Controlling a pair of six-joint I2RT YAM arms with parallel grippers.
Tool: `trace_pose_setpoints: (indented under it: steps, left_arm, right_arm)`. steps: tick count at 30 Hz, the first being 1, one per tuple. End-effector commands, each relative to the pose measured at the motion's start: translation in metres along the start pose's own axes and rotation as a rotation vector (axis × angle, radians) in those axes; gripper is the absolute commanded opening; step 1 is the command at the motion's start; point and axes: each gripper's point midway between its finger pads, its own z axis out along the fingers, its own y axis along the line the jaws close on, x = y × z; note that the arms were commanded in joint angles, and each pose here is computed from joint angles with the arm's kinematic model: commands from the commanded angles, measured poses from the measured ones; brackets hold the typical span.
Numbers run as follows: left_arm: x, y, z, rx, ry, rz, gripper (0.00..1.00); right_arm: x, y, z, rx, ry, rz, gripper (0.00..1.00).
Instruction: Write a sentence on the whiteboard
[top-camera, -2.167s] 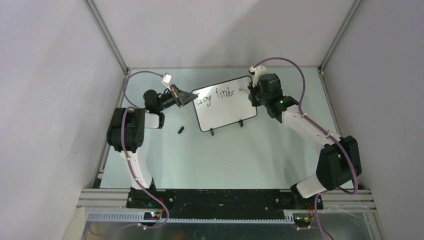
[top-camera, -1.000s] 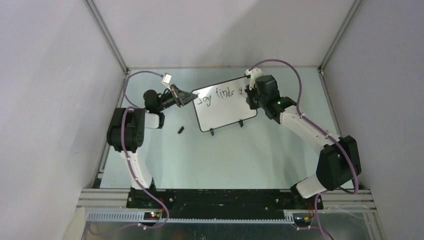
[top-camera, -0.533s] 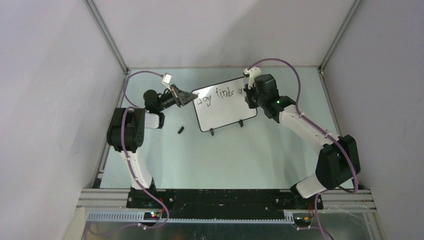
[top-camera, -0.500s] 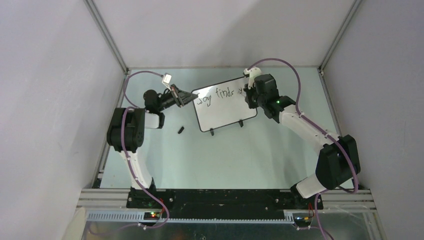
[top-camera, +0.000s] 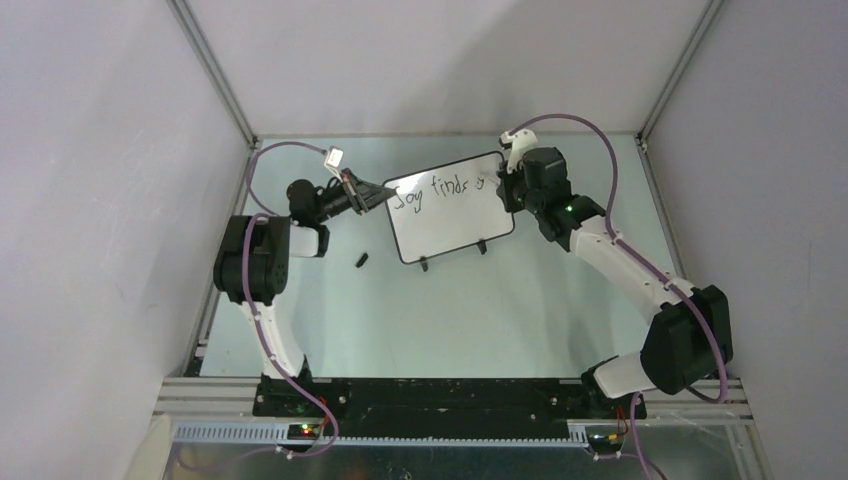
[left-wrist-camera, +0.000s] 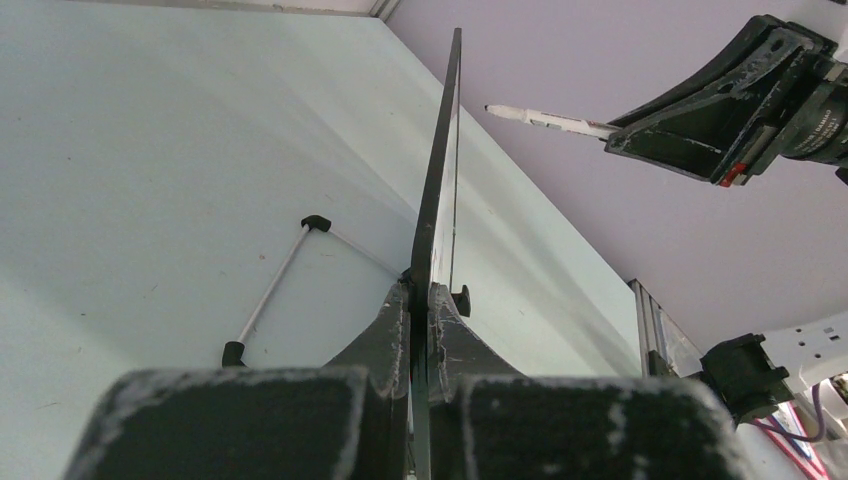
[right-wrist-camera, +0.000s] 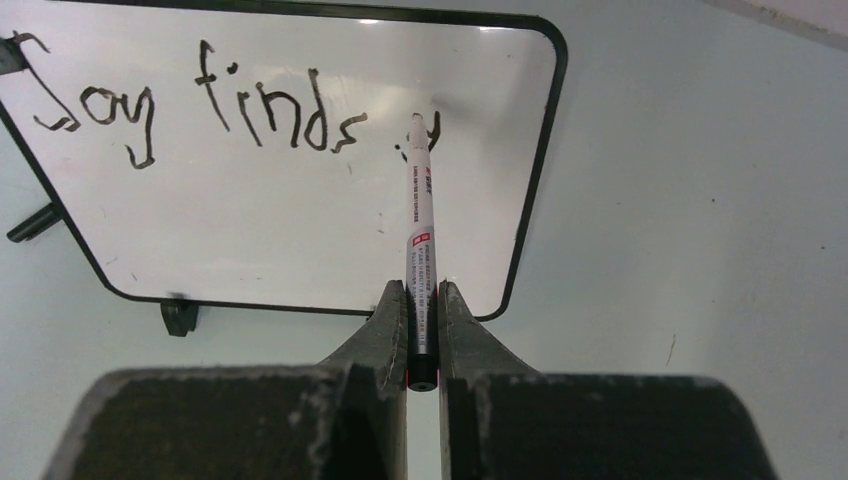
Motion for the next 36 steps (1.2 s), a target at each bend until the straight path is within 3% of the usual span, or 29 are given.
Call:
trace_pose_setpoints:
  steps: [1,36]
  left_arm:
    - [-0.008,-0.007,-0.003,0.017,-0.006,0.099,0.00]
    - [-0.008,-0.008,-0.002,0.022,-0.004,0.097,0.00]
  right_arm:
    - [-0.014,-0.009,0.000,0.030,-0.050,0.023,0.00]
    - [-0.011,-0.024,0.019,0.121,-0.029,0.019,0.00]
